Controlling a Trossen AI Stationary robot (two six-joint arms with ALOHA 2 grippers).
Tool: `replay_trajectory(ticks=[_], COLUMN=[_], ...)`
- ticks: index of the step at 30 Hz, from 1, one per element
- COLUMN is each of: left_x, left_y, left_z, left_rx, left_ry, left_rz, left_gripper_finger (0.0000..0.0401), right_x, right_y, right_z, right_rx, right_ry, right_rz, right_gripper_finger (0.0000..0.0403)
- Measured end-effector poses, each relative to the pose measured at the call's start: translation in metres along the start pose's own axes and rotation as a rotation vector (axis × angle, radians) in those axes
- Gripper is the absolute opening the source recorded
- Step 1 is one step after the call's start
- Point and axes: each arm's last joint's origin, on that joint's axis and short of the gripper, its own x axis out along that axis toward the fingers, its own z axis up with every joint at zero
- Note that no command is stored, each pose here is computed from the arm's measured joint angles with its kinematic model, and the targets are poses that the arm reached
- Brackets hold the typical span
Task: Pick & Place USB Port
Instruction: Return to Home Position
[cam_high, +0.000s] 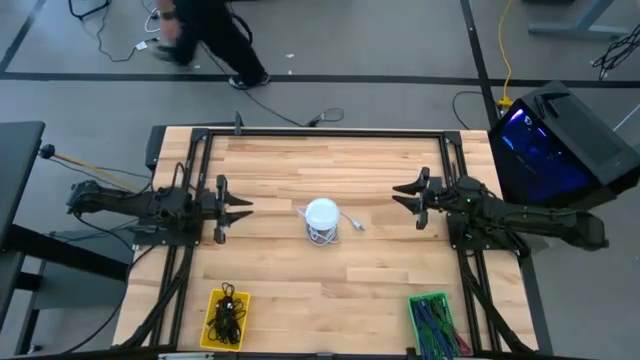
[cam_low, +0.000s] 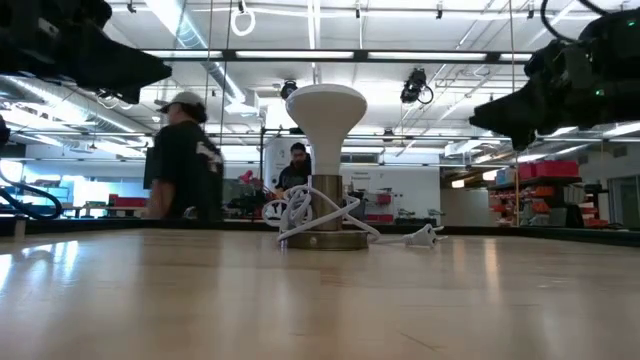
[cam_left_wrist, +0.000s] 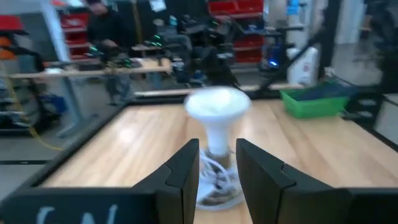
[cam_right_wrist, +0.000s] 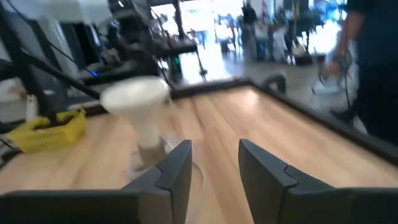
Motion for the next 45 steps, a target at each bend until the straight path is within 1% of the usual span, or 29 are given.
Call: replay_trajectory(ticks=[2, 4, 6, 9, 11, 14, 17, 19, 20, 22, 24, 27, 30, 32, 35, 38, 39, 42, 45], left_x=[-0.003, -0.004, -0.004, -0.003, -0.003, -0.003, -0.003, -0.003, -0.002, -0.002, -0.002, -0.002, -0.002, -0.002, -0.002, -0.002, -0.002, -0.002, -0.003], left_y=[0.0, 0.001, 0.001, 0.0, 0.001, 0.0, 0.004, 0.006, 0.007, 0.008, 0.009, 0.009, 0.009, 0.01, 0.01, 0.01, 0.01, 0.01, 0.011], left_z=[-0.002, -0.007, -0.017, -0.033, -0.033, -0.034, -0.032, -0.032, -0.032, -0.034, -0.034, -0.035, -0.035, -0.035, -0.035, -0.034, -0.033, -0.026, -0.018], left_rx=[0.003, 0.003, 0.002, -0.016, -0.043, -0.029, 0.002, 0.004, 0.002, -0.008, -0.026, -0.024, -0.019, -0.018, -0.025, -0.029, -0.029, -0.022, -0.018], left_ry=[0.012, 0.016, 0.034, 0.049, 0.049, 0.053, 0.029, 0.036, 0.037, 0.049, 0.054, 0.053, 0.053, 0.053, 0.054, 0.046, 0.038, -0.039, -0.062], left_rz=[-0.04, -0.049, -0.041, -0.056, -0.083, -0.136, -0.086, -0.064, -0.055, -0.051, -0.06, -0.097, -0.092, -0.087, -0.089, -0.097, -0.102, -0.111, -0.112], left_gripper_finger=[0.011, 0.011, 0.011, 0.011, 0.011, 0.011, 0.011, 0.011, 0.011, 0.011, 0.011, 0.011, 0.011, 0.011, 0.011, 0.011, 0.011, 0.011, 0.011], right_x=[0.0, -0.001, -0.001, -0.001, -0.001, 0.0, 0.001, 0.001, 0.002, 0.003, 0.005, 0.007, 0.008, 0.009, 0.009, 0.007, 0.007, 0.004, 0.002], right_y=[-0.003, -0.003, -0.002, -0.001, -0.002, 0.0, 0.006, 0.011, 0.013, 0.017, 0.02, 0.025, 0.023, 0.023, 0.023, 0.027, 0.027, 0.027, 0.027], right_z=[-0.003, -0.003, -0.003, -0.004, -0.006, -0.007, -0.004, 0.003, 0.005, 0.005, -0.002, -0.011, -0.016, -0.016, -0.015, -0.003, 0.001, 0.007, 0.011], right_rx=[0.017, 0.023, 0.012, 0.004, 0.009, 0.032, 0.022, 0.036, 0.052, 0.056, 0.032, -0.015, -0.003, -0.007, -0.005, -0.032, -0.047, -0.066, -0.065], right_ry=[0.03, 0.038, 0.043, 0.058, 0.078, 0.083, 0.051, -0.02, -0.049, -0.06, -0.004, 0.079, 0.121, 0.125, 0.112, -0.003, -0.043, -0.101, -0.143], right_rz=[0.003, 0.057, 0.099, 0.104, 0.099, 0.121, 0.152, 0.169, 0.161, 0.1, 0.042, 0.043, -0.014, -0.023, -0.02, 0.062, 0.072, 0.056, 0.069], right_gripper_finger=[0.0134, 0.0134, 0.0134, 0.0134, 0.0134, 0.0134, 0.0134, 0.0134, 0.0134, 0.0134, 0.0134, 0.0134, 0.0134, 0.0134, 0.0134, 0.0134, 0.0134, 0.0134, 0.0134])
